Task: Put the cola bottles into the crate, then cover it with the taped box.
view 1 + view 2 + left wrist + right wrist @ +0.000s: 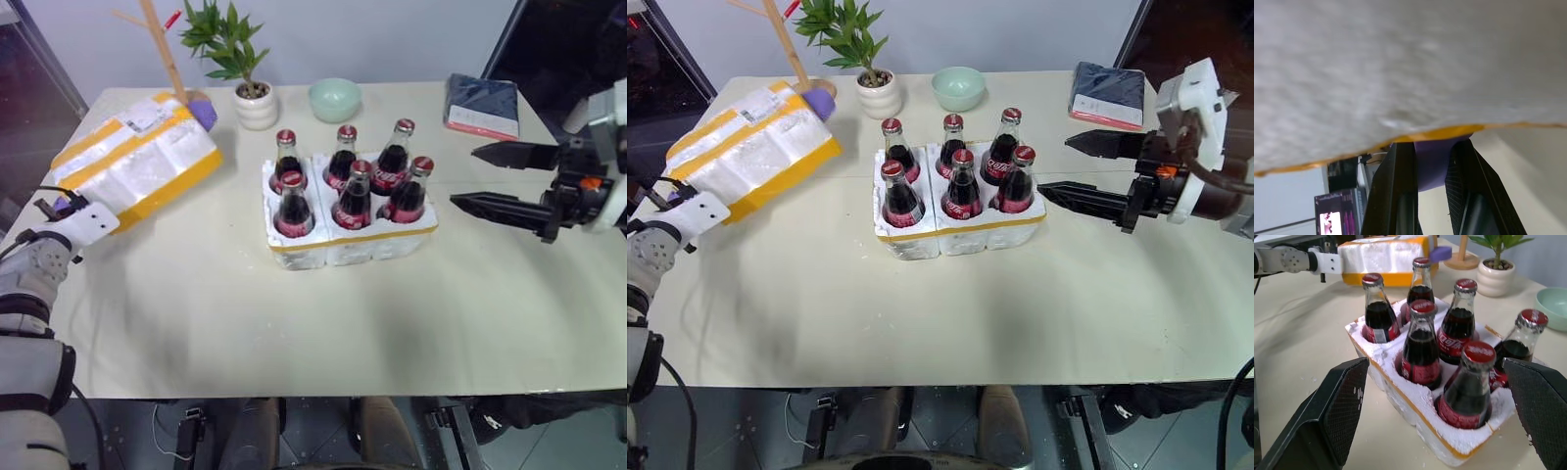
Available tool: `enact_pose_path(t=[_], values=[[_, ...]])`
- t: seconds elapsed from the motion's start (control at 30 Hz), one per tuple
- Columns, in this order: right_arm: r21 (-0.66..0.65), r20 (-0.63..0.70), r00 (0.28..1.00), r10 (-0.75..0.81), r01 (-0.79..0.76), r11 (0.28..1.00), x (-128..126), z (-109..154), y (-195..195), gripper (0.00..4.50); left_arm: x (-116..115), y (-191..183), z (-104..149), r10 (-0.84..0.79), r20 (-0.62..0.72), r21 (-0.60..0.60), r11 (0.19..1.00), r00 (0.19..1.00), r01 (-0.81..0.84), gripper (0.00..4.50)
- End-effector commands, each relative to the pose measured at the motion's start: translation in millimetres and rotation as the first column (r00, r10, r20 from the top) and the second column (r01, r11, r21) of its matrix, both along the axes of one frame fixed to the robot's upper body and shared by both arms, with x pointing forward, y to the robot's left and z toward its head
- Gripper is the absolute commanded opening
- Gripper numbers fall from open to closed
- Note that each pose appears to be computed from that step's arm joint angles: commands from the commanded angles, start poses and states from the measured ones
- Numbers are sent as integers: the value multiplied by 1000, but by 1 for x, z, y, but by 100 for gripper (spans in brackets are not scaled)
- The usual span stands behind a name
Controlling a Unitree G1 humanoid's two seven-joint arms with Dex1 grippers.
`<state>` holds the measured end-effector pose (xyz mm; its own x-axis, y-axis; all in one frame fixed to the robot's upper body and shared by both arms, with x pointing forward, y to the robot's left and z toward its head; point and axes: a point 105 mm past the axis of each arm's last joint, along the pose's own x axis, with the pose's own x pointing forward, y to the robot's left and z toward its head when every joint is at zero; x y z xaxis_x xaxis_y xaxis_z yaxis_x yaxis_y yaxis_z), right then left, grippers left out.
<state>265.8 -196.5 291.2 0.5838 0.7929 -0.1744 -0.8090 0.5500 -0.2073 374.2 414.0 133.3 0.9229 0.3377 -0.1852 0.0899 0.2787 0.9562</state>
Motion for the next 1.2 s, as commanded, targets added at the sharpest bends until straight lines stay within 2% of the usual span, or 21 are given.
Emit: enact_pose_path(t=[0.03, 0.23, 0.47, 0.63, 0.8, 0.9, 1.0, 1.2], values=[[-7, 45, 999, -6, 6, 1000, -8, 11, -4, 450, 4, -1, 18, -20, 30, 23, 1000, 999, 20, 38], [-13, 55, 998, -21, 22, 1000, -6, 5, -7, 450, 7, 1, 51, -56, 105, 37, 998, 993, 53, 38], [-15, 46, 998, -38, 38, 999, -1, -5, -11, 450, 12, -22, 111, -196, 230, 67, 980, 953, 185, 38], [-22, 41, 998, -37, 37, 999, 3, -12, -11, 450, 10, -73, 164, -374, 272, 118, 928, 887, 354, 38], [-12, 33, 999, -32, 33, 999, 7, -19, -10, 450, -7, -133, 205, -510, 248, 172, 860, 824, 480, 38], [-7, 30, 999, -33, 33, 999, 11, -23, -9, 450, -18, -159, 220, -553, 226, 194, 832, 802, 519, 38], [4, 27, 999, -31, 31, 1000, 14, -27, -7, 450, -31, -181, 225, -584, 165, 186, 810, 795, 556, 38], [29, 30, 999, -35, 34, 999, 18, -29, -5, 450, -49, -220, 207, -640, 7, 172, 757, 768, 630, 38]])
